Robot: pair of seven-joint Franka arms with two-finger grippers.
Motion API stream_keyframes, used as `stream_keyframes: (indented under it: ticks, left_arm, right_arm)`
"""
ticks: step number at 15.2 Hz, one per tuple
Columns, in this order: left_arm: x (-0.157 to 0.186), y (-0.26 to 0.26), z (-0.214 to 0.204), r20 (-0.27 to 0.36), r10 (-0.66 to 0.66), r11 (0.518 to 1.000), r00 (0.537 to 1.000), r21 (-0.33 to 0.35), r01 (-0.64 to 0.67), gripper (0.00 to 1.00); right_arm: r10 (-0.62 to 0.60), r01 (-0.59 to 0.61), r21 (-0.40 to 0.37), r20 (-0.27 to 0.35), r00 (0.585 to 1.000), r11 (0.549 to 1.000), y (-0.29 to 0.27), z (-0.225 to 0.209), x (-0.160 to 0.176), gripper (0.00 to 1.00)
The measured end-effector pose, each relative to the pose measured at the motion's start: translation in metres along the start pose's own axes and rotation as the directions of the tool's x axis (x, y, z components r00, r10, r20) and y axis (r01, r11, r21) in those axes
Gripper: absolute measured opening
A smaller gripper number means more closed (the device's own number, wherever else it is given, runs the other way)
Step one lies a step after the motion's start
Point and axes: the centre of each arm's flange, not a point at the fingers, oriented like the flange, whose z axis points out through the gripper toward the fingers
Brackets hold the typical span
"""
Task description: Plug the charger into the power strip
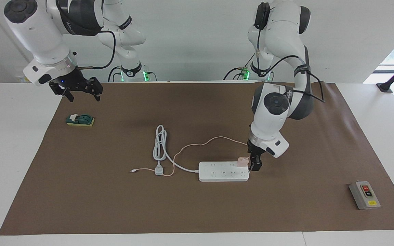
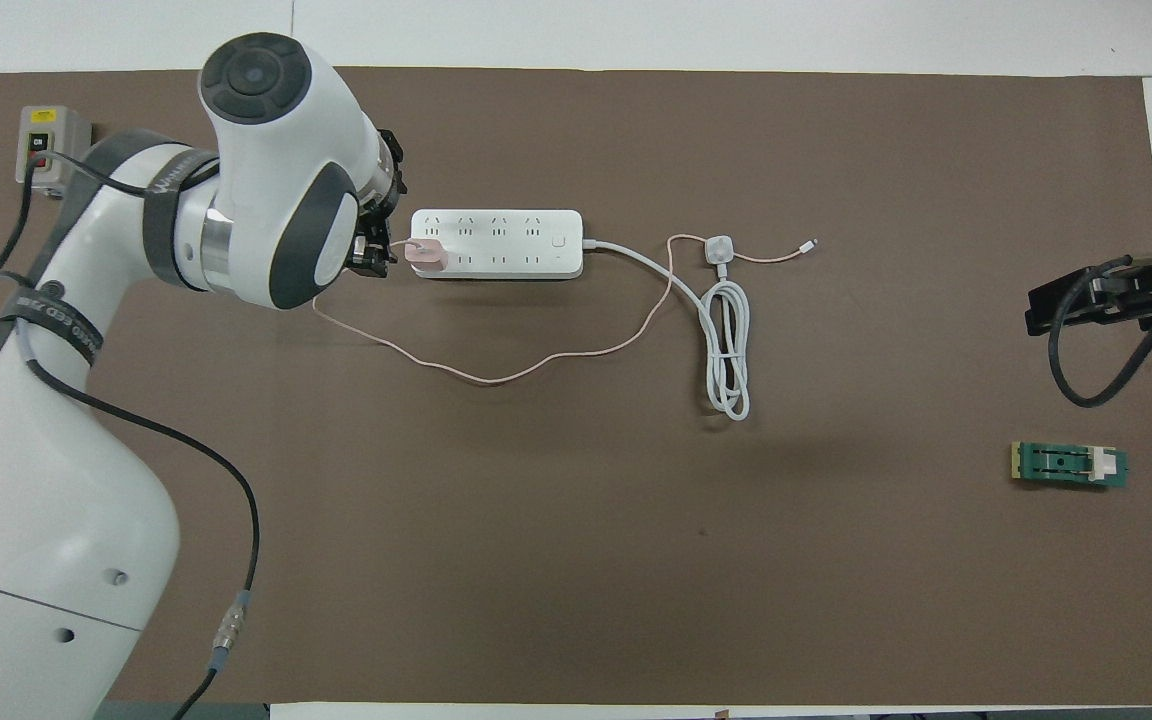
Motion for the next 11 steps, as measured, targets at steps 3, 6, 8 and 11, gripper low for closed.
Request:
stream_keyframes:
  ticks: [3,6,8,11]
  left_arm:
    - [0.026,-0.004,-0.053,0.000,0.088,0.996,0.996,-0.006,-0.088,0.94]
    - [0.071,-0.014,-0.098,-0.002,0.245,0.969,0.969,-0.005,-0.245,0.94]
    - [0.113,-0.024,-0.123,-0.001,0.365,0.931,0.931,0.002,-0.365,0.94]
    - [0.169,-0.038,-0.151,-0.013,0.515,0.857,0.857,-0.011,-0.516,0.94]
  right_arm:
    - [0.000,0.000,0.000,0.000,1.000,1.000,0.000,0.000,0.000,1.00]
    - [0.000,0.000,0.000,0.000,1.000,1.000,0.000,0.000,0.000,1.00]
    - [0.000,0.000,0.000,0.000,1.000,1.000,0.000,0.000,0.000,1.00]
    - [0.000,0.000,0.000,0.000,1.000,1.000,0.000,0.000,0.000,1.00]
